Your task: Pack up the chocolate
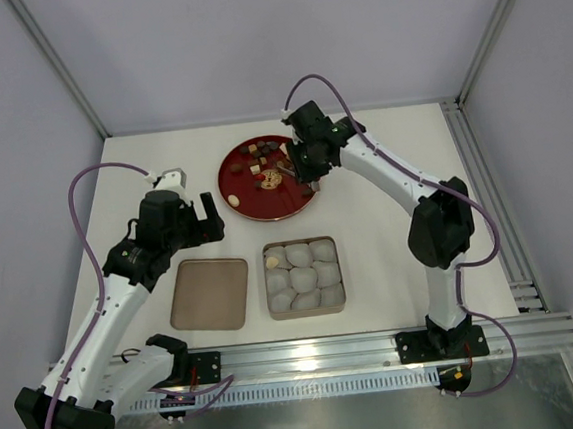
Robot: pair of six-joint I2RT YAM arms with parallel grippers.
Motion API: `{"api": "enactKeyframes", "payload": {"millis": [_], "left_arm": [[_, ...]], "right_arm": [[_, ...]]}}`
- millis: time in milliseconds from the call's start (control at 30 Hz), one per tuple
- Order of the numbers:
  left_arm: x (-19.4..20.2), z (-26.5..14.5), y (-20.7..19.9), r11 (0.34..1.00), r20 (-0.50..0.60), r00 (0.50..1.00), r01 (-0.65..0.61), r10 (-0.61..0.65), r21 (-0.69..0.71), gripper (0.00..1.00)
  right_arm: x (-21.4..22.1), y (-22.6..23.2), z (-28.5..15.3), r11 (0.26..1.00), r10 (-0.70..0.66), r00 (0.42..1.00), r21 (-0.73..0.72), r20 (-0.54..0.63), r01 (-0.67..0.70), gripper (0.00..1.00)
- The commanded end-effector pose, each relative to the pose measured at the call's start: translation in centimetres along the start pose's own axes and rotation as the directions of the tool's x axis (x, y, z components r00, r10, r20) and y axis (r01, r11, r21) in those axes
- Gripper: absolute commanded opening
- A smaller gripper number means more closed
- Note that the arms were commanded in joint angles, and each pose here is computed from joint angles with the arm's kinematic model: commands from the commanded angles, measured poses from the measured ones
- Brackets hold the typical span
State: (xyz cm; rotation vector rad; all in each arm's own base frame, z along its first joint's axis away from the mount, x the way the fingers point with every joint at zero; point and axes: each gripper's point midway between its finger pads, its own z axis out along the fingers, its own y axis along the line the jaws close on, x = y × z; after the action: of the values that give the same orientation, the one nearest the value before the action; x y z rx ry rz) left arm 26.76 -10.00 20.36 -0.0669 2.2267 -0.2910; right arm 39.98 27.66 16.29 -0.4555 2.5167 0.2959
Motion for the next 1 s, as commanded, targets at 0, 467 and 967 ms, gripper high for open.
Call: {"api": "enactKeyframes", "payload": {"millis": [0, 467, 967], "left_arm": [[-1.3, -0.4, -0.5, 1.000, 0.037, 0.999, 0.011, -0.012, 0.019, 1.00], [-1.1, -0.1, -0.6, 1.000, 0.023, 1.000, 0.010, -0.010, 0.021, 1.00], [-0.9, 0.0, -0.8, 0.999, 0.012, 1.000, 0.011, -0.011, 0.030, 1.00]], "right_arm": [[-1.8, 0.8, -4.9, 0.999, 0.015, 0.994, -0.040, 0.110, -0.011, 0.30], [5.9, 1.3, -12.4, 0.994, 0.010, 0.998, -0.106, 0.069, -0.003, 0.30], [14.2, 3.4, -19.0, 0.989, -0.017, 0.999, -0.146, 0.032, 0.021, 0.30]]}}
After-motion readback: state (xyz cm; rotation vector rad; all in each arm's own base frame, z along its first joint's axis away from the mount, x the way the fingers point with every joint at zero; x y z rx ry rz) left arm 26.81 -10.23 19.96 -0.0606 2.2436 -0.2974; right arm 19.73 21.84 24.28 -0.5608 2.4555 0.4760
